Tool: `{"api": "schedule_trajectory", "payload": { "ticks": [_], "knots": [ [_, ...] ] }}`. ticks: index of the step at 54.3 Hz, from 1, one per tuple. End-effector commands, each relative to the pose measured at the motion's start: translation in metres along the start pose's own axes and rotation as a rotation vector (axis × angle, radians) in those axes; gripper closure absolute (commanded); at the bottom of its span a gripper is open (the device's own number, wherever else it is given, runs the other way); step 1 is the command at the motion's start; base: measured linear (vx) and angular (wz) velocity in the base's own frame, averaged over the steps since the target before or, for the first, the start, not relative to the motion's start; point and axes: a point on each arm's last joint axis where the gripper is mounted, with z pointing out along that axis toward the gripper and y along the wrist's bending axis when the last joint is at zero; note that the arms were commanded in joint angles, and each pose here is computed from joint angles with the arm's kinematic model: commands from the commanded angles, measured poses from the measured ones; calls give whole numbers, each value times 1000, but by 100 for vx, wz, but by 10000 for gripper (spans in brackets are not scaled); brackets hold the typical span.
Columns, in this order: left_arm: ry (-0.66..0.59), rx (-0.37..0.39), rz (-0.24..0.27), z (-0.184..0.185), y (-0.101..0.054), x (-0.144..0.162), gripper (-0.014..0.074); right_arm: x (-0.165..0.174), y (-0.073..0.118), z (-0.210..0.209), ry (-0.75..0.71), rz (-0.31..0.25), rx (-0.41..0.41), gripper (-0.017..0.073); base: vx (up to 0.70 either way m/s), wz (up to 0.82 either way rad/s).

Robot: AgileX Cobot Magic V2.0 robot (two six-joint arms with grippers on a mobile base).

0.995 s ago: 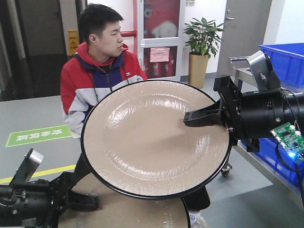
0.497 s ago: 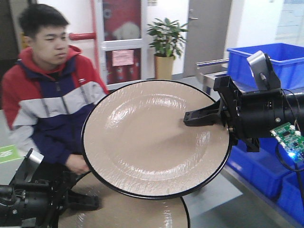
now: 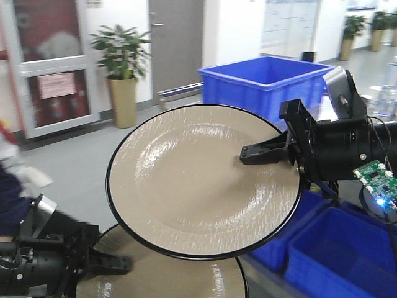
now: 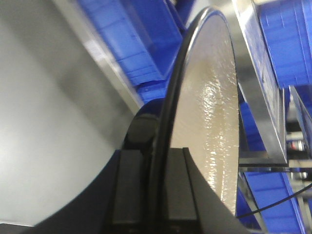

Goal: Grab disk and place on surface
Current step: 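Hold the plate with both grippers while the base drives to the counter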

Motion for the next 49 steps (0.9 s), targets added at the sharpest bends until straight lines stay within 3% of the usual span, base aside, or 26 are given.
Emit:
{"api": "schedule_trajectory", "payload": {
  "ticks": [1, 49],
  "knots": [
    [-53, 124, -28, -10, -25, -6, 592, -9, 30, -16, -105, 8, -118, 567, 36, -62],
    [-56, 122, -28, -10, -25, -6, 592, -9, 30, -16, -105, 9, -119, 567, 35, -58]
  ]
}}
